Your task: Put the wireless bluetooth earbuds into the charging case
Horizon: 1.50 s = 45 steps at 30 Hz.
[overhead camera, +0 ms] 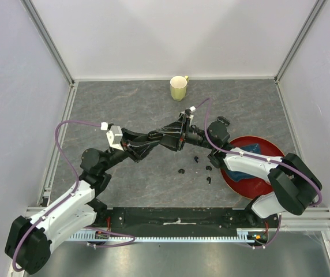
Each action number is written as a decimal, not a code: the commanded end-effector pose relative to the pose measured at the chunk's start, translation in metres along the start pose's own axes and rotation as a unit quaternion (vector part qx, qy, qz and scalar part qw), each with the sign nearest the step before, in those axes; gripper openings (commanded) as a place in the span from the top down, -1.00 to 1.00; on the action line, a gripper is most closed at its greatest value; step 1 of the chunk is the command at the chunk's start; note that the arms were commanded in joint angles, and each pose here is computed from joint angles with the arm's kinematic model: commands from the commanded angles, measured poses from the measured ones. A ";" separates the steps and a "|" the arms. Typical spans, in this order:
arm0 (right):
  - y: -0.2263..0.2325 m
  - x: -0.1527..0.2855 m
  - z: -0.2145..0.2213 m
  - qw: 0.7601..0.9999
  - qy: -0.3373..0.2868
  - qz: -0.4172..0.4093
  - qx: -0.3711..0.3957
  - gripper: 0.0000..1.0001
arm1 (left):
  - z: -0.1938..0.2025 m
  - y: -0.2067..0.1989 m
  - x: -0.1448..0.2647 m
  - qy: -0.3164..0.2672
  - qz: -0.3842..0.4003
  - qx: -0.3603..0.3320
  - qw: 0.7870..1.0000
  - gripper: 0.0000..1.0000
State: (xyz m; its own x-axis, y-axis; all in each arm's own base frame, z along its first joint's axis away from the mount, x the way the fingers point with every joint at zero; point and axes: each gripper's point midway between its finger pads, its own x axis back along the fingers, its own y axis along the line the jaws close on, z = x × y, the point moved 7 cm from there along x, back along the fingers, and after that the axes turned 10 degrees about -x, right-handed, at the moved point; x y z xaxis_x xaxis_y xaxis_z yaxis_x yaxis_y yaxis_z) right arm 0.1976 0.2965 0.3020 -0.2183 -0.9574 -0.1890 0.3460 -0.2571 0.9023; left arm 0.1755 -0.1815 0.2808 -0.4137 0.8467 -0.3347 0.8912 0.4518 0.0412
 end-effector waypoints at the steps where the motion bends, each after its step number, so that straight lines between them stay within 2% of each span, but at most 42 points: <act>1: 0.009 -0.001 0.007 0.999 0.016 -0.018 0.021 0.78 | -0.017 -0.003 -0.006 -0.034 0.020 -0.015 0.999 0.23; 5: 0.007 -0.001 0.006 1.000 0.015 -0.016 0.018 0.78 | -0.018 -0.003 -0.007 -0.036 0.021 -0.015 0.999 0.11; 8: 0.005 -0.001 0.005 1.000 0.014 -0.013 0.015 0.78 | -0.020 -0.003 -0.007 -0.039 0.021 -0.018 0.999 0.10; 24: 0.005 -0.001 0.005 1.000 0.012 -0.015 0.012 0.78 | -0.020 -0.001 -0.010 -0.048 0.020 -0.018 0.998 0.18; 33: 0.003 0.000 0.003 1.000 0.010 -0.014 0.010 0.78 | -0.023 -0.002 -0.011 -0.050 0.024 -0.022 0.998 0.13; 36: 0.004 0.000 0.004 1.000 0.010 -0.015 0.011 0.78 | -0.021 -0.002 -0.011 -0.046 0.027 -0.021 0.998 0.21; 40: 0.003 0.000 0.003 1.000 0.006 -0.013 0.009 0.78 | -0.021 -0.002 -0.012 -0.046 0.027 -0.021 0.998 0.47; 45: 0.001 0.000 0.003 1.000 0.005 -0.008 0.008 0.78 | -0.024 -0.003 -0.013 -0.049 0.028 -0.021 0.998 0.47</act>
State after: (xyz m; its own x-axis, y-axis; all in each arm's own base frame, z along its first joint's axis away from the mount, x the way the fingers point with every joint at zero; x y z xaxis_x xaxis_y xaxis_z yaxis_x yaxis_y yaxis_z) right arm 0.1976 0.2967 0.3019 -0.2183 -0.9574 -0.1888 0.3463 -0.2569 0.9022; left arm 0.1779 -0.1855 0.2826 -0.3883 0.8498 -0.3565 0.8988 0.4346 0.0572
